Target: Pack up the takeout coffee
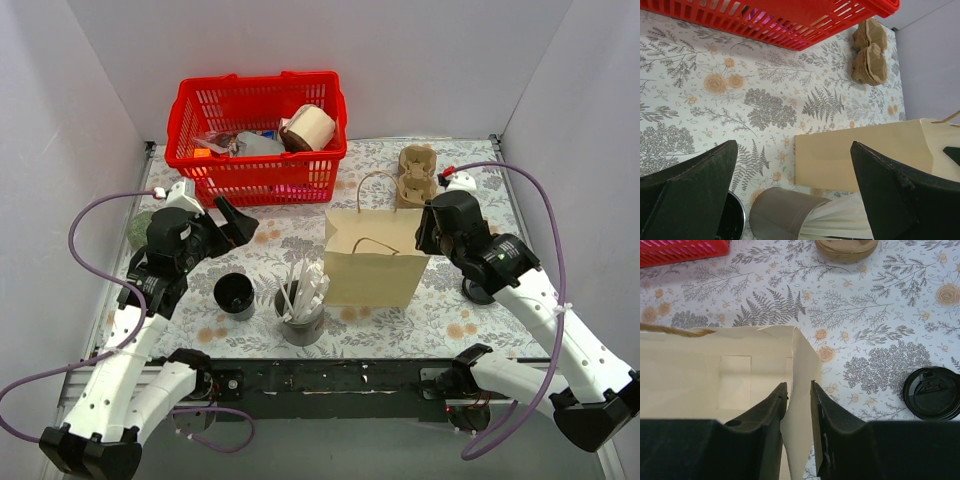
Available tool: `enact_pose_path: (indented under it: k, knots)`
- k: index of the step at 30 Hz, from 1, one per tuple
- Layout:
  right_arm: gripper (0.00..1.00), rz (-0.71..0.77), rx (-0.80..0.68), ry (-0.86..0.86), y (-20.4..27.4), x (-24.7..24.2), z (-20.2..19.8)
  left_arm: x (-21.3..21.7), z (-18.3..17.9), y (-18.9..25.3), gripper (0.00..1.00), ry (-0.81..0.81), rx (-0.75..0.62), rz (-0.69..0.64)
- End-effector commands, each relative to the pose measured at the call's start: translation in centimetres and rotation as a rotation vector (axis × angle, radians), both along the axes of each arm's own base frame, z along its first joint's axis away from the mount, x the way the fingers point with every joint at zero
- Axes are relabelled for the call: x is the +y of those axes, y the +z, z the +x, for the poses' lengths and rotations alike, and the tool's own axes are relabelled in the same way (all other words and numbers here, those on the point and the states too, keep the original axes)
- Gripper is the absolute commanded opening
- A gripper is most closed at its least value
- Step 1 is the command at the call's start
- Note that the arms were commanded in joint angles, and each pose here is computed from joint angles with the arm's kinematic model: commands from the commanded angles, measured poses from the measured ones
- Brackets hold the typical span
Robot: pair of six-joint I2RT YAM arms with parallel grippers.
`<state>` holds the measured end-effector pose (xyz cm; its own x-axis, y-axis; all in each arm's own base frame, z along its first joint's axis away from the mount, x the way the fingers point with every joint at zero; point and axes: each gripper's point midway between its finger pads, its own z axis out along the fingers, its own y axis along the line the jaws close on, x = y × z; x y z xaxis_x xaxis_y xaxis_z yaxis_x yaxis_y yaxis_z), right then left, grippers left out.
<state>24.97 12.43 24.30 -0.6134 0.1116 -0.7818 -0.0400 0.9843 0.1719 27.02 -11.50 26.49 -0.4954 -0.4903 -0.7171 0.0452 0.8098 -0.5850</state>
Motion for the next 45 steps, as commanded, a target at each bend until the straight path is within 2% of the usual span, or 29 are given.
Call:
enact_pose_path:
  k: [1, 3, 4, 6, 7, 19, 34, 45]
  knots:
    - [0.28, -0.009, -0.097, -0.018, 1.8, -0.7, 0.7, -0.7, -0.7, 1.5, 0.98, -0.045, -0.051, -0.031]
    - [0.24, -0.026, -0.116, -0.030, 2.0, -1.2, 0.8, -0.7, -0.6, 1.6, 0.98, -0.041, -0.050, -0.033]
    - [0.16, -0.027, -0.124, -0.034, 2.2, -1.3, 0.8, -0.8, -0.6, 1.7, 0.98, -0.044, -0.047, -0.037]
    - [0.10, -0.044, -0.138, -0.046, 2.5, -1.7, 1.0, -0.8, -0.5, 1.7, 0.98, -0.043, -0.043, -0.039]
    - [0.02, -0.049, -0.141, -0.048, 2.6, -1.8, 1.0, -0.9, -0.4, 1.8, 0.98, -0.044, -0.041, -0.041]
    - [0.01, -0.150, -0.152, -0.120, 2.8, -3.6, 3.0, -0.9, 0.0, 1.7, 0.98, -0.037, -0.032, -0.035]
    - [0.01, -0.178, -0.156, -0.289, 3.2, -10.8, 7.3, -0.9, -0.1, 1.6, 0.98, -0.029, -0.036, -0.052]
    - [0.01, -0.162, -0.234, -0.432, 5.6, -16.0, 10.3, -0.8, -0.3, 2.1, 0.98, -0.033, -0.054, -0.048]
